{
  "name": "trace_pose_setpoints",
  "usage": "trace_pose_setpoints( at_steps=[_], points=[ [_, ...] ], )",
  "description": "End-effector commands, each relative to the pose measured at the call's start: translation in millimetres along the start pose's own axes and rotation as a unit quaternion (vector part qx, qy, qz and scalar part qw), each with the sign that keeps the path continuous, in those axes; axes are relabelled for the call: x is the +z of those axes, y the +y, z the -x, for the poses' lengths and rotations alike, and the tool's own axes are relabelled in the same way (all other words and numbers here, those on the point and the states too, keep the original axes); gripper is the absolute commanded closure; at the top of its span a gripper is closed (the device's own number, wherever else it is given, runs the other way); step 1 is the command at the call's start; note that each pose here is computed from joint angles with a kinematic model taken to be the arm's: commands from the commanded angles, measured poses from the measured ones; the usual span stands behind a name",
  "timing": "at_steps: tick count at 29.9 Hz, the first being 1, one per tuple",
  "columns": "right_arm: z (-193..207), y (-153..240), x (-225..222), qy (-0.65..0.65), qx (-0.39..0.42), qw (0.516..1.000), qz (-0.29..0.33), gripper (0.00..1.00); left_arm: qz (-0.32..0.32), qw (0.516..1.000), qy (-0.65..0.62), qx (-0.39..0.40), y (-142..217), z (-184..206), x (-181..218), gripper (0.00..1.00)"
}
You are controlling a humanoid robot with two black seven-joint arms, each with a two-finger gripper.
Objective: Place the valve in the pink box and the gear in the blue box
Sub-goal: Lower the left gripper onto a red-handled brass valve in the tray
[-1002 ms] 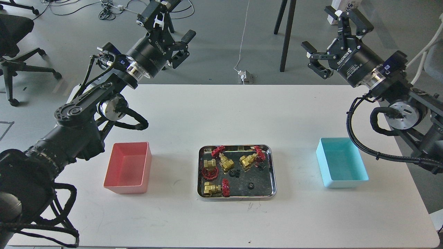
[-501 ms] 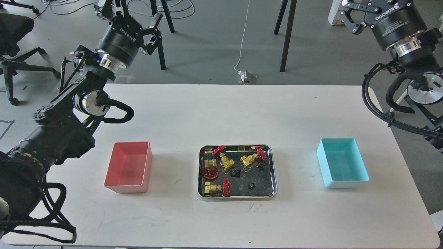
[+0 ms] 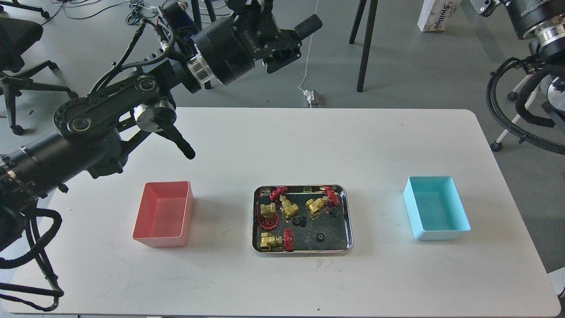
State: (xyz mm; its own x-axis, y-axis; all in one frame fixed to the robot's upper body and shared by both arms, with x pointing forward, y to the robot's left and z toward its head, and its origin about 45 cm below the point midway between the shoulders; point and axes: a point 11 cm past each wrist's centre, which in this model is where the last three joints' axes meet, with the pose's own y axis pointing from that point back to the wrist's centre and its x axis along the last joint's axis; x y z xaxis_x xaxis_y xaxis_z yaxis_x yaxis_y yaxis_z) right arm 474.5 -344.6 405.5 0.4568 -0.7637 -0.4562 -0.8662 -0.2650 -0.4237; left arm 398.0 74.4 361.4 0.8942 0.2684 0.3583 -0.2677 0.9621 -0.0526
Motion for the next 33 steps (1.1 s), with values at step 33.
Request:
trace_pose_setpoints(
  at_steps=[33],
  points=[
    [30, -41, 2, 0.070, 0.035, 0.996, 0.049, 0.00, -0.278, 0.803, -0.428, -0.308, 106, 105, -209, 0.13]
  ],
)
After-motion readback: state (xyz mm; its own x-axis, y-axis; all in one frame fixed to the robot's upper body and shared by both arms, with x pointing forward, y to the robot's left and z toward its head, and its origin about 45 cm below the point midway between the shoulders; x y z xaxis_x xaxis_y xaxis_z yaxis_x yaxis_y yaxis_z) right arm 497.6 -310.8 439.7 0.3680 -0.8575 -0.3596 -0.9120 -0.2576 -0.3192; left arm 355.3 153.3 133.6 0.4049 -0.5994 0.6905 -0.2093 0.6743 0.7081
